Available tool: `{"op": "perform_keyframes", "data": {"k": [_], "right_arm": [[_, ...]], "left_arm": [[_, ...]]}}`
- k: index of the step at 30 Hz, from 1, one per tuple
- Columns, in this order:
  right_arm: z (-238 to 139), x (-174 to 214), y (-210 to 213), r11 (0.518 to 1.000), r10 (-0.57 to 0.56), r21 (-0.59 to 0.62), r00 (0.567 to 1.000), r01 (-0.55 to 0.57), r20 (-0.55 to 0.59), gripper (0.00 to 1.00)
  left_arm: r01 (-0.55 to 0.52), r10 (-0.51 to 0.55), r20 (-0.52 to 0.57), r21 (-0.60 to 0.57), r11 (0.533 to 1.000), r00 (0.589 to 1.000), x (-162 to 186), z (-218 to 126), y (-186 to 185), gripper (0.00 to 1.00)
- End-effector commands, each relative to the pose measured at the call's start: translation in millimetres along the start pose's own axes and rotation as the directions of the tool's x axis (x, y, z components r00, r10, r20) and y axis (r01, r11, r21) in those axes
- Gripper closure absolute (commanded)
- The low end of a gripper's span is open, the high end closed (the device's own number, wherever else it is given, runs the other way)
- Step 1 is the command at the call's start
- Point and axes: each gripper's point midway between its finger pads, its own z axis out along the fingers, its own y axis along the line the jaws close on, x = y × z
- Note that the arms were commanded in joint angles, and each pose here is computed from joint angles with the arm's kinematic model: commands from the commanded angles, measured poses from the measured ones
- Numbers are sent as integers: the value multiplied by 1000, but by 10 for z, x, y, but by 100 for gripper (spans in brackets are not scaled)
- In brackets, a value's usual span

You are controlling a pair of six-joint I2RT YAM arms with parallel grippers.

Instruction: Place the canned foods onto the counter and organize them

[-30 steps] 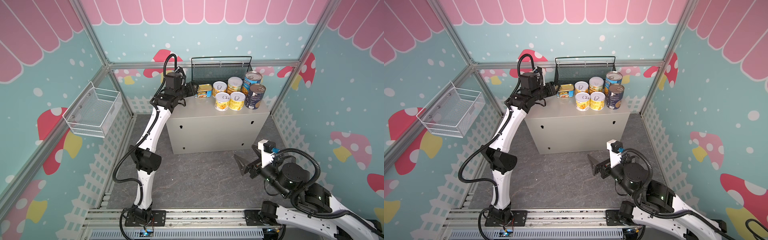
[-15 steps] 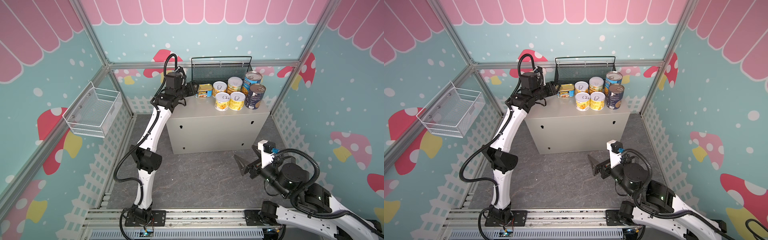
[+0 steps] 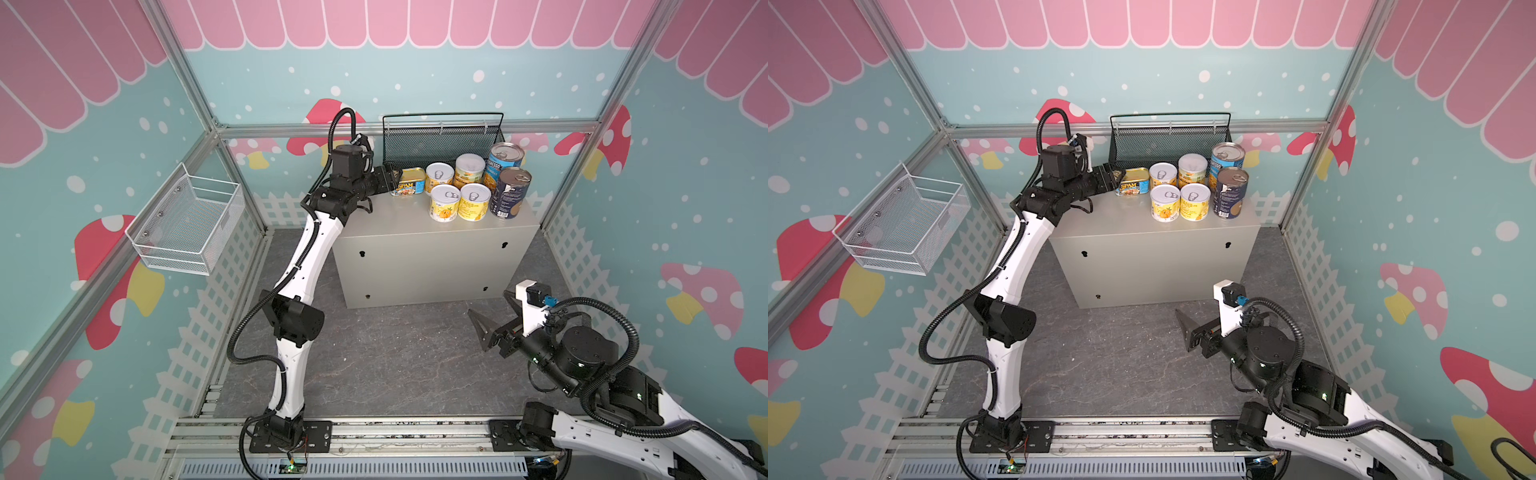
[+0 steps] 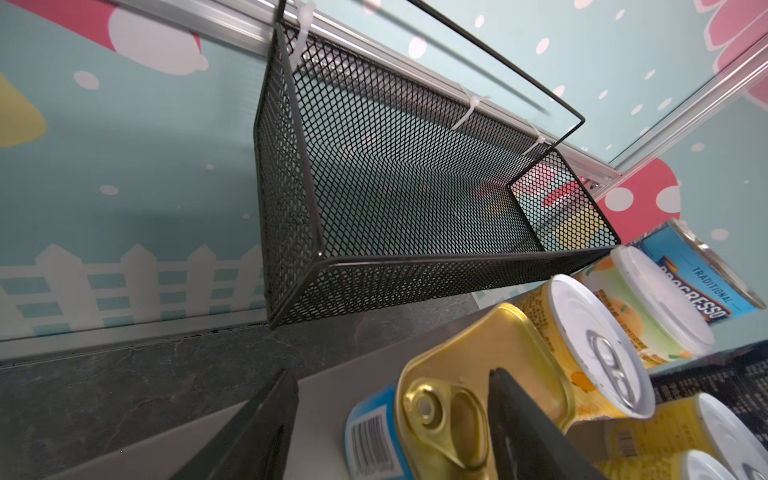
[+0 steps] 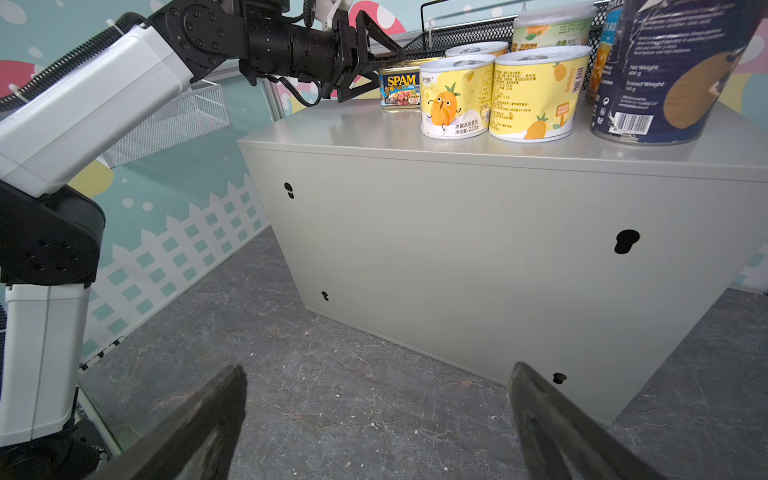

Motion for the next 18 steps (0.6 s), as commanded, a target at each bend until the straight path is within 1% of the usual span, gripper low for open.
{"op": "perform_keyframes", "data": {"k": [1, 6, 18], "right_arm": [[22, 34, -18, 1000, 7, 15, 1000, -7, -6, 1], [33, 34, -11, 1000, 6, 15, 1000, -6, -8, 1], [79, 39, 21, 1000, -4, 14, 1000, 4, -17, 0]], "left_arm": [[-19, 19, -4, 23, 1000, 1000, -27, -90, -112, 26], [-26, 26, -4, 28, 999, 1000, -54, -156, -137, 25], [-47, 49, -44, 44, 998, 998, 36, -230, -218, 21]]}}
